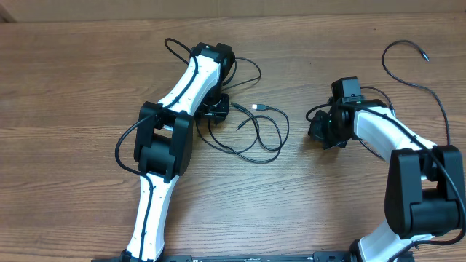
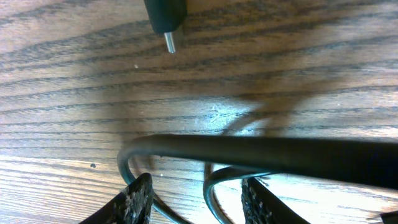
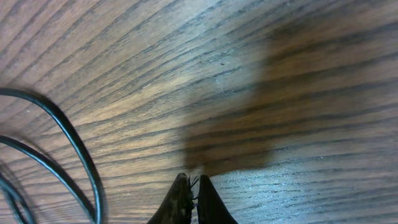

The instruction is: Untangle cables

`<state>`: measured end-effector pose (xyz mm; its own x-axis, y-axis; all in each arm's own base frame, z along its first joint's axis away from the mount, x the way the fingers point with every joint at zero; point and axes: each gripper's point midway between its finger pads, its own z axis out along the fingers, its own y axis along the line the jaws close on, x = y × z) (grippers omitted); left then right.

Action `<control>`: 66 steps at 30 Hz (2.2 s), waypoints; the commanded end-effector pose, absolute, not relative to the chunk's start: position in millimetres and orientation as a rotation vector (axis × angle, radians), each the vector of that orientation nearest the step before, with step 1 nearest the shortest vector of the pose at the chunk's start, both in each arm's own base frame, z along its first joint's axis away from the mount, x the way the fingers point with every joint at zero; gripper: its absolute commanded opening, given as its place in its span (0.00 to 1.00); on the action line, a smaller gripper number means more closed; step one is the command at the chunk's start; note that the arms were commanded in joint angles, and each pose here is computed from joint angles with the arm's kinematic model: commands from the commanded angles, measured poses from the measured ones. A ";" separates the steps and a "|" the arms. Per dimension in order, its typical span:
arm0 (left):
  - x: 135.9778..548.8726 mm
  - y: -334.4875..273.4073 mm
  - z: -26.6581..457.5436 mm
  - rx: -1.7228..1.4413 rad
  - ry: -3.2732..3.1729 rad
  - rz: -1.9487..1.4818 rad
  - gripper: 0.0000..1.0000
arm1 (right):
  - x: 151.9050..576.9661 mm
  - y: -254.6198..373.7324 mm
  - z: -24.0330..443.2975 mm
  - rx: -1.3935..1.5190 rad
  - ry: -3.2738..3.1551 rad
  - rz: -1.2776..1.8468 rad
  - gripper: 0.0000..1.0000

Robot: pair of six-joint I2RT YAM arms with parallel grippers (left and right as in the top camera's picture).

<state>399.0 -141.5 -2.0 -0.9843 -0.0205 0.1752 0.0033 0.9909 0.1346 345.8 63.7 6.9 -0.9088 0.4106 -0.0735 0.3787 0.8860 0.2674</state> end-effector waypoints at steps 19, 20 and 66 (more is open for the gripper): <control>374.7 -140.5 -69.8 -0.003 -2.825 -0.235 0.50 | 346.0 55.0 9.2 0.603 2.906 0.272 0.04; 374.6 -140.5 -69.8 -0.003 -2.825 -0.235 0.50 | 346.6 55.1 9.3 0.602 2.904 0.273 0.04; 446.2 -150.5 112.6 0.145 -3.168 0.499 0.23 | 376.8 163.6 31.6 0.706 2.710 0.605 0.04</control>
